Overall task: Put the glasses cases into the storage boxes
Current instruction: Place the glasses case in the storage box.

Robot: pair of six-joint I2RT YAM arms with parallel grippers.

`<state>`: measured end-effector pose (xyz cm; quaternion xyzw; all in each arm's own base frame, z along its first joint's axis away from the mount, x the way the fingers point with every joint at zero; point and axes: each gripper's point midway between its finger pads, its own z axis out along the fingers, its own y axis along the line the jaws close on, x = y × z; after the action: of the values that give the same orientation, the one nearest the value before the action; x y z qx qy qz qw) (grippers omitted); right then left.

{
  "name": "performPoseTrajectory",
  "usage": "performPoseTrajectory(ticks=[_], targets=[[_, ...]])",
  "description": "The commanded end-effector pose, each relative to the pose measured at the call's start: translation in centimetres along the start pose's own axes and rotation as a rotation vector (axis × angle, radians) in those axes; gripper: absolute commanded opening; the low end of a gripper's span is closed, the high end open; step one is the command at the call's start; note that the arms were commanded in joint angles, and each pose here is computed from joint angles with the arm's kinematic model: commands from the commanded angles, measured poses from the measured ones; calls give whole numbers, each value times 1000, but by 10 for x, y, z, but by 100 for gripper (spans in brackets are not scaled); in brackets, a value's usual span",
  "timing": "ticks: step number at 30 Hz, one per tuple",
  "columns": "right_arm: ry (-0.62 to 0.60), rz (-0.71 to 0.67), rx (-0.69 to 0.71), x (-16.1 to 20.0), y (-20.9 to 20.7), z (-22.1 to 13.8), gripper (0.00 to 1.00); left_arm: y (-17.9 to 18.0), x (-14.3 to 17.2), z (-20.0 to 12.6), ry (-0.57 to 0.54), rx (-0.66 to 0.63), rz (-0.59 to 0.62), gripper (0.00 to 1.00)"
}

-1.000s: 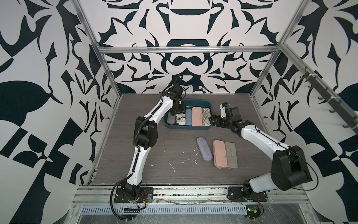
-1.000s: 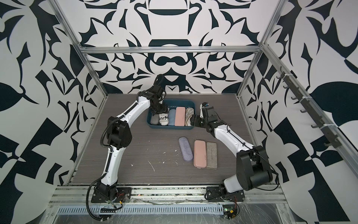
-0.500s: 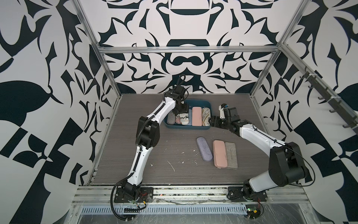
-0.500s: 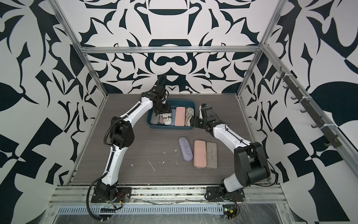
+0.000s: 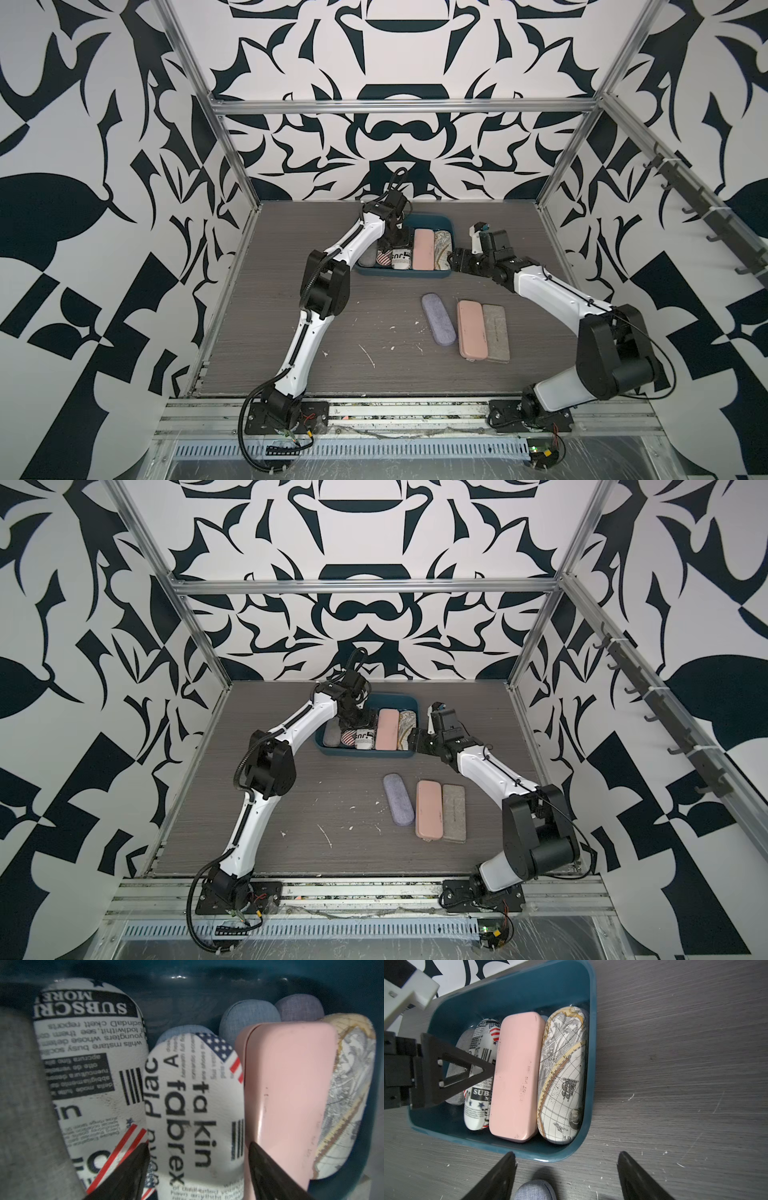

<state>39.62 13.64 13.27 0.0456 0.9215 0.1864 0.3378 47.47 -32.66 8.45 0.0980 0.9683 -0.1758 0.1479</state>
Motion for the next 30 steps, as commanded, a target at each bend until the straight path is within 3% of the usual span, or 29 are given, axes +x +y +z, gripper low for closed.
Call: performPoseTrajectory(ticks=[1,9,20,30], targets=[[-39,-7,-11,-17,6,-5,80,-14,8,0,20,29,9,84],[-35,-7,-11,-16,5,-5,80,-17,3,-16,-23,35,-4,89],[-33,-8,-14,-15,5,-4,80,-22,-15,-49,-145,42,-40,89],[-29,-7,-13,-13,4,-3,80,-12,-13,-59,-166,50,-89,86]])
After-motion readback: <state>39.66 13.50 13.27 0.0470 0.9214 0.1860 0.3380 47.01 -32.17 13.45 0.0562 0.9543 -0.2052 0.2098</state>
